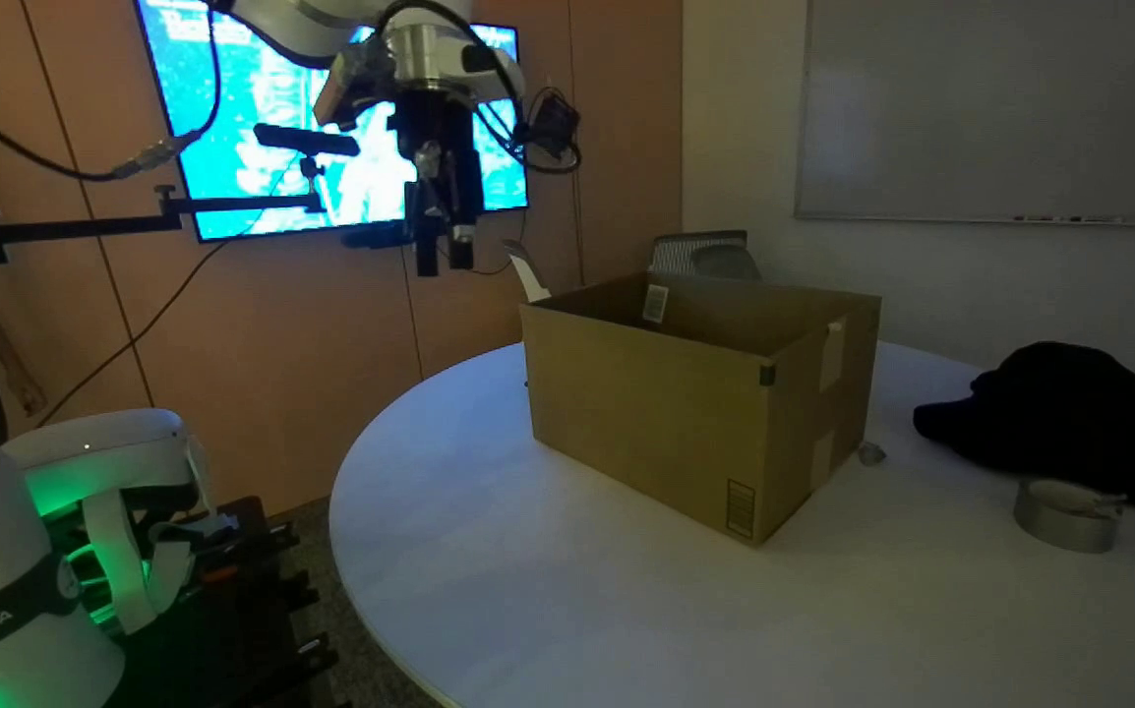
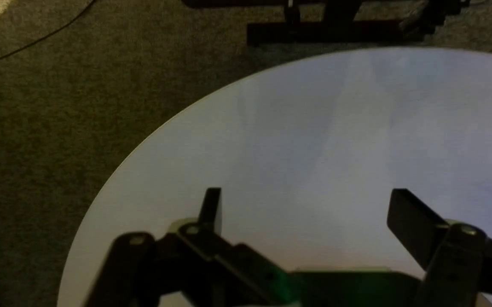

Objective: Put the marker on the towel and wrap it, then put it in the box

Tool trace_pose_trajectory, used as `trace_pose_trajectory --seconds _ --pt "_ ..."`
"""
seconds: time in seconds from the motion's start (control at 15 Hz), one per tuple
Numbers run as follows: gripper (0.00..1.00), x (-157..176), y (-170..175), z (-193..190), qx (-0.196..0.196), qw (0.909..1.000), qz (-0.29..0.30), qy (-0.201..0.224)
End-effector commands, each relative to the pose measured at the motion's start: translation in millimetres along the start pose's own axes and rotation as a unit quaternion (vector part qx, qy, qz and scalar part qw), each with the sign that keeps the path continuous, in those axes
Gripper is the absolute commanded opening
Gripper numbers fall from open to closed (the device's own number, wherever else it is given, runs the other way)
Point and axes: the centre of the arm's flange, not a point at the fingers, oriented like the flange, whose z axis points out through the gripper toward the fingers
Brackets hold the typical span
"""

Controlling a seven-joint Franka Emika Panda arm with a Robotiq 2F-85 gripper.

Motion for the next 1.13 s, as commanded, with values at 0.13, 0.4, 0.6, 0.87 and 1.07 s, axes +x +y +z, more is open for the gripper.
trace_pose_trajectory --seconds 0.13,0.4,0.6,0.87,1.07 --pt "1.0 -78 -22 38 0.027 0.9993 -0.01 0.023" --pt "1.0 -72 -41 74 0.023 0.9976 0.004 0.065" --pt "1.0 -61 -49 96 0.015 0.9945 0.004 0.103" --pt "1.0 -45 -43 116 0.019 0.9904 0.017 0.136" --pt "1.0 -46 -43 109 0.027 0.9922 0.013 0.121"
